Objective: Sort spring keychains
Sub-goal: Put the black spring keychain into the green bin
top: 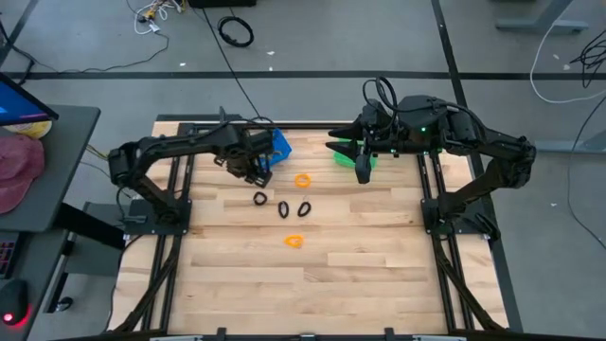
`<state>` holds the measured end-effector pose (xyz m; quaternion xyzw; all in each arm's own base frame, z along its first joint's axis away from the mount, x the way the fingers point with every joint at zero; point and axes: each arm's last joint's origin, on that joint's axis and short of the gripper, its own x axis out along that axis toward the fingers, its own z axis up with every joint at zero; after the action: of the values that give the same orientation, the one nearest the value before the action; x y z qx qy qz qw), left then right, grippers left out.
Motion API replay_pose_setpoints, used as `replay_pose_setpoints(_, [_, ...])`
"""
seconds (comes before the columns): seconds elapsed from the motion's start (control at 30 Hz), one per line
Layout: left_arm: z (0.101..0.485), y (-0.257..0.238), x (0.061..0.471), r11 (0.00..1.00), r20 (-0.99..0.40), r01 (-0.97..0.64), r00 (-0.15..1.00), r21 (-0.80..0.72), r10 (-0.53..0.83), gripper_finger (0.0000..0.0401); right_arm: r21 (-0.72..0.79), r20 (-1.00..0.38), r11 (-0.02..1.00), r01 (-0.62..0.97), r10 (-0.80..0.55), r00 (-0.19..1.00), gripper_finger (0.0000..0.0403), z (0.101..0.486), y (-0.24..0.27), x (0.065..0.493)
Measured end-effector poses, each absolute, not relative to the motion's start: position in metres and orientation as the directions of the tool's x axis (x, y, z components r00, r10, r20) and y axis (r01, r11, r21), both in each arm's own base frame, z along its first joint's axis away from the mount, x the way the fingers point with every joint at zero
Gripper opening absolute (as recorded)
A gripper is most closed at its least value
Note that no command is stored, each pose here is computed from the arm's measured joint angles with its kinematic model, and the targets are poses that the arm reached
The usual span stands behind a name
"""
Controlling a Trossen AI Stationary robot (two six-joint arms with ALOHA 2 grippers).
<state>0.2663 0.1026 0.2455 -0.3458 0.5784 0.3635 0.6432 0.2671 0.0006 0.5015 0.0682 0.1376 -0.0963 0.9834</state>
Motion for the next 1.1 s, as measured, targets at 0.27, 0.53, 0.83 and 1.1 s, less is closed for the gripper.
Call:
replay_pose_setpoints(0.27, [0.221,0.108,0.283,0.536,-0.998,-0.844,0.050,-0.016,0.049,0.0205,0.105,-0.284,0.973,0.208,-0.171,0.944,0.0136,0.501,0.001,0.267])
replay_pose_setpoints(0.53, [0.173,0.103,0.272,0.492,-1.000,-0.870,0.030,-0.029,-0.006,0.0208,0.112,-0.284,0.971,0.209,-0.171,0.943,0.0136,0.501,0.001,0.267])
replay_pose_setpoints(0.83, [0.146,0.098,0.266,0.474,-0.997,-0.878,0.081,-0.068,0.005,0.0208,0.113,-0.280,0.971,0.209,-0.171,0.945,0.0136,0.502,0.001,0.267])
replay_pose_setpoints(1.1, [0.147,0.094,0.272,0.488,-0.992,-0.867,0.128,-0.106,0.011,0.0182,0.113,-0.277,0.971,0.208,-0.170,0.946,0.0136,0.502,0.001,0.267])
